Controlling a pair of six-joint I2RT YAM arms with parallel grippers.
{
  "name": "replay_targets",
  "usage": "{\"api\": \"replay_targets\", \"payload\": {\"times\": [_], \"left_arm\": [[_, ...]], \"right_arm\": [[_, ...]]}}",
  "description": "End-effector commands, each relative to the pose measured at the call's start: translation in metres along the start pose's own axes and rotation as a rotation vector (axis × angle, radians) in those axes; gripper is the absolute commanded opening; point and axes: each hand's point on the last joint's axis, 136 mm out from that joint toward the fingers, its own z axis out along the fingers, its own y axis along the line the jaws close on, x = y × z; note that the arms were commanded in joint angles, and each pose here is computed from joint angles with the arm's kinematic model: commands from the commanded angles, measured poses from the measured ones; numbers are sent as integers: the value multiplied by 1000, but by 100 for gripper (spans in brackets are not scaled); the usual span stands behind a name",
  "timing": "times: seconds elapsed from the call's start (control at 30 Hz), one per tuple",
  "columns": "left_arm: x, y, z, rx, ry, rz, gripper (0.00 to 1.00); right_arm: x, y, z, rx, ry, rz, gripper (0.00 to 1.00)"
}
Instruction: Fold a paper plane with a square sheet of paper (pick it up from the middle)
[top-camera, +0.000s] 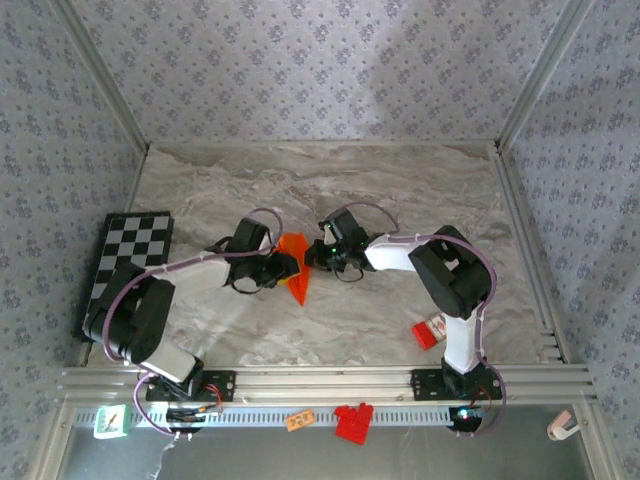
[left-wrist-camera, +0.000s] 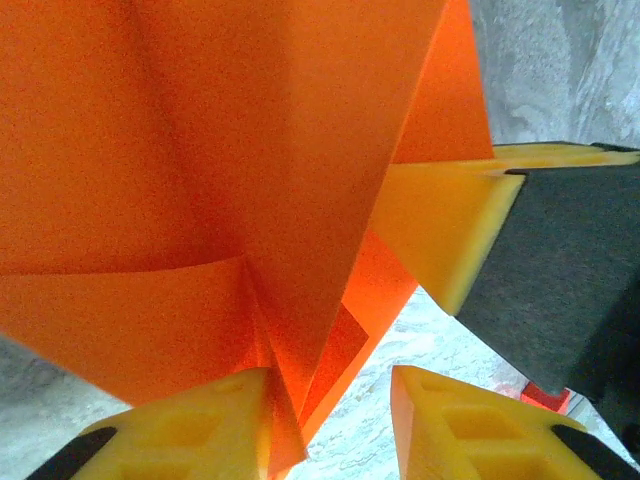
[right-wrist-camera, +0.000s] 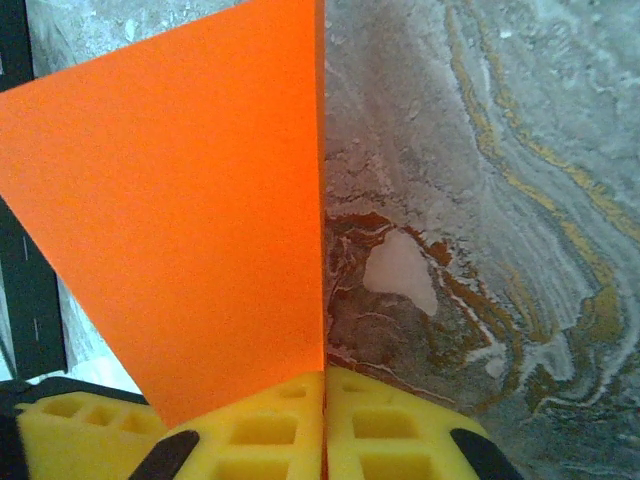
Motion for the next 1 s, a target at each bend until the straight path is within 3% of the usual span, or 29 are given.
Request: {"api": "replay_targets", "payload": {"times": [0.0,0.67,0.97], "left_arm": [[-1,-11,4,11,11,39,36],[-6,8,13,-159,-12,54,30],[-12,18,14,-238,-30,42,23]], "right_arm": [[-3,17,-4,-39,6,-2,9],[3,29,-2,-52,33,0,11],[0,31,-5,-48,25,23,22]]}}
